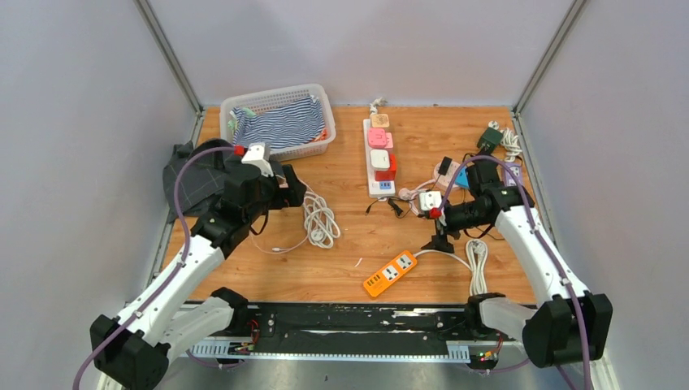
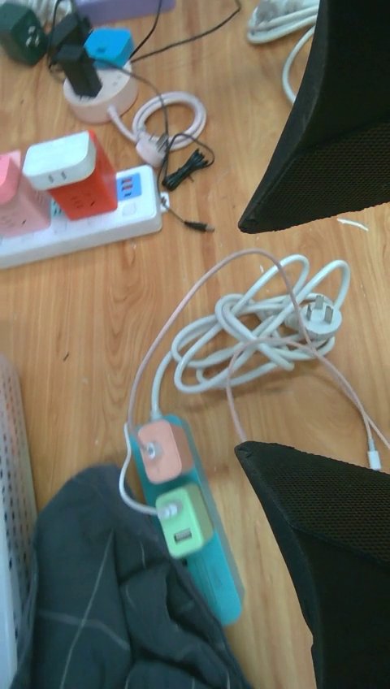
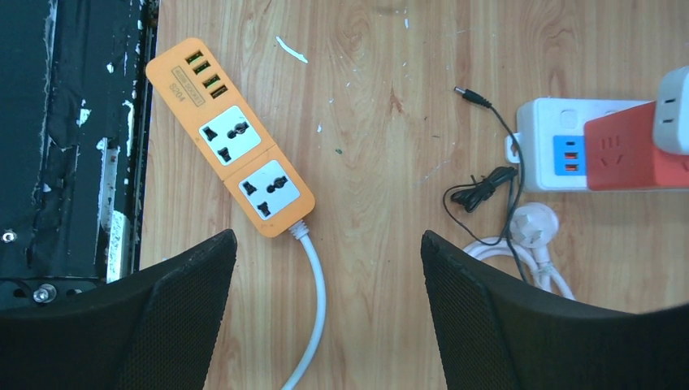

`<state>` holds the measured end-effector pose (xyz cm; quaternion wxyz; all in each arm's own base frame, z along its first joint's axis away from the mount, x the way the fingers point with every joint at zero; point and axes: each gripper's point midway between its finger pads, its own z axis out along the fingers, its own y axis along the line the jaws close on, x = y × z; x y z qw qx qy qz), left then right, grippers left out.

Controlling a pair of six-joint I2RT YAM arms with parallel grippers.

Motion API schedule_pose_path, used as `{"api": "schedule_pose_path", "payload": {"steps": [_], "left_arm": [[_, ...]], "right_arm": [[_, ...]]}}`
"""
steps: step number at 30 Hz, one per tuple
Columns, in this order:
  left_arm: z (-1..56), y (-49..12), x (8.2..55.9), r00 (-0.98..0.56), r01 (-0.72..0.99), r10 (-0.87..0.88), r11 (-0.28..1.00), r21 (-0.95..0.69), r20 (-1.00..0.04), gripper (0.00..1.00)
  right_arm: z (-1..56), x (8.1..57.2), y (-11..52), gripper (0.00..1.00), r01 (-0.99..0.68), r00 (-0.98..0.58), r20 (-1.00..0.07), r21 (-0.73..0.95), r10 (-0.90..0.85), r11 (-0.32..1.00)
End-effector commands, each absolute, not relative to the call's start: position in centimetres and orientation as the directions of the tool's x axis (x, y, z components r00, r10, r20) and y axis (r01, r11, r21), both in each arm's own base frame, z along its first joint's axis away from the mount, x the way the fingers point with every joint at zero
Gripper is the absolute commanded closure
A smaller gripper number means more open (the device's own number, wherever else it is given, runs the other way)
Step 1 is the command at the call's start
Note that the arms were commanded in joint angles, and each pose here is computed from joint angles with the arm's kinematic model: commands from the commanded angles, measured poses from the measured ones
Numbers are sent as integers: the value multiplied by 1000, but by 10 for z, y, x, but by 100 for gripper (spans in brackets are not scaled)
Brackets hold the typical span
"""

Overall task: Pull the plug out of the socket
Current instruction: Pick up the socket from the corner of the board.

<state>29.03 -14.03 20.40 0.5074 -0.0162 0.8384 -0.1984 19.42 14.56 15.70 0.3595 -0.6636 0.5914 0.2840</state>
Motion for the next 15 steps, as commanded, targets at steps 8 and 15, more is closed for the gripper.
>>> {"api": "schedule_pose_path", "payload": {"steps": [8, 15], "left_arm": [[220, -119, 277, -540, 138, -97, 970, -202, -836, 0], [242, -169, 247, -533, 513, 84, 823, -243, -842, 0]], "right_arm": [[141, 159, 159, 13, -921, 367, -747, -210, -555, -327], [115, 145, 183, 14, -829, 484, -662, -137, -573, -542]]}}
